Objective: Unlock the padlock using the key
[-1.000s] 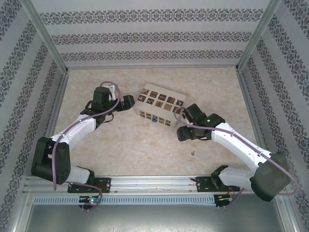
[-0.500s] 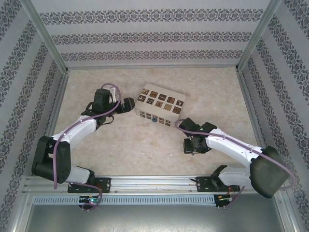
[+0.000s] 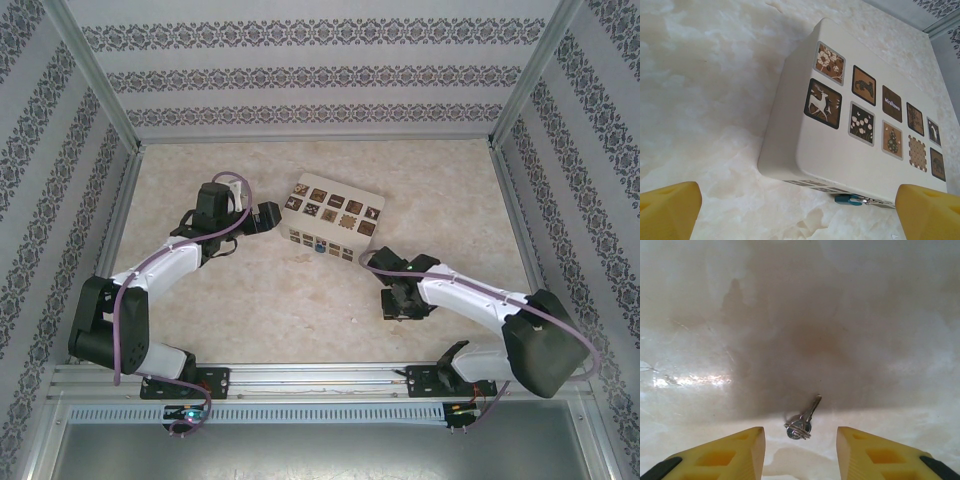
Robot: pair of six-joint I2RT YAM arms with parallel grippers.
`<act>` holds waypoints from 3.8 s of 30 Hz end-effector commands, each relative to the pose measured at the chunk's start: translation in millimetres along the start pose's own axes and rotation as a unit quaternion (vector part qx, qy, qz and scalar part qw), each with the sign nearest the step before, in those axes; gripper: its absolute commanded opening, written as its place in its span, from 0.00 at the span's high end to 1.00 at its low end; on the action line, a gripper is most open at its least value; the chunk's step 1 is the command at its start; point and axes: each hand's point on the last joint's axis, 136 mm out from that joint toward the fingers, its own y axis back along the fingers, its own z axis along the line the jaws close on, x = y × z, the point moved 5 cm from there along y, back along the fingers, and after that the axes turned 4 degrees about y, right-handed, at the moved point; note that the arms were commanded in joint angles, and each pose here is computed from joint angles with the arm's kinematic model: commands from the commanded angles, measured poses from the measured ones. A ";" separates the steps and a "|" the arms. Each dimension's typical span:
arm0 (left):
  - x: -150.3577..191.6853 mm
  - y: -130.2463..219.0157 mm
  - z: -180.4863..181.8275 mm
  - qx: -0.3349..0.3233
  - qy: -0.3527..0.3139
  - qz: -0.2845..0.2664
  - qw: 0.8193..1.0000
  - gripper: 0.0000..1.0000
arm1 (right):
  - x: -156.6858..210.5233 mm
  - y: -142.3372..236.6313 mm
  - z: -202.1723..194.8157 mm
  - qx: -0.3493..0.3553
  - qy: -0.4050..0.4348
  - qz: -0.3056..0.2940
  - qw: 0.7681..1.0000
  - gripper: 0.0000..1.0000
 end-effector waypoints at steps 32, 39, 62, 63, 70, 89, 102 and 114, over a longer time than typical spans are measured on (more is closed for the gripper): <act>-11.6 -1.3 -1.6 0.004 -0.005 -0.021 1.000 0.01 | -3.6 -10.2 14.6 0.015 0.074 0.078 0.994 0.79; -13.9 -0.6 -2.2 0.002 -0.006 -0.024 1.000 0.01 | -5.4 -5.5 12.9 0.016 0.076 0.067 0.995 0.89; -25.1 27.0 -25.2 0.027 0.029 -0.029 0.999 0.01 | -66.7 72.2 28.3 -0.076 0.072 -0.133 0.986 1.00; -25.7 28.6 -26.9 0.031 0.038 -0.029 0.998 0.01 | -70.8 78.6 29.7 -0.085 0.070 -0.148 0.983 1.00; -29.9 31.0 -40.8 0.073 0.126 -0.019 0.989 0.01 | -102.1 127.1 39.7 -0.156 0.041 -0.249 0.955 1.00; -52.0 34.9 -133.0 0.385 0.133 -0.111 0.906 0.03 | -161.1 221.9 63.4 -0.383 -0.130 -0.394 0.826 1.00; -21.5 50.8 -178.4 0.502 -0.106 -0.124 0.849 0.14 | -161.8 264.3 49.3 -0.421 -0.137 -0.387 0.809 1.00; 14.3 59.9 -184.2 0.430 -0.341 -0.163 0.820 0.14 | -154.9 279.1 51.3 -0.444 -0.115 -0.360 0.812 1.00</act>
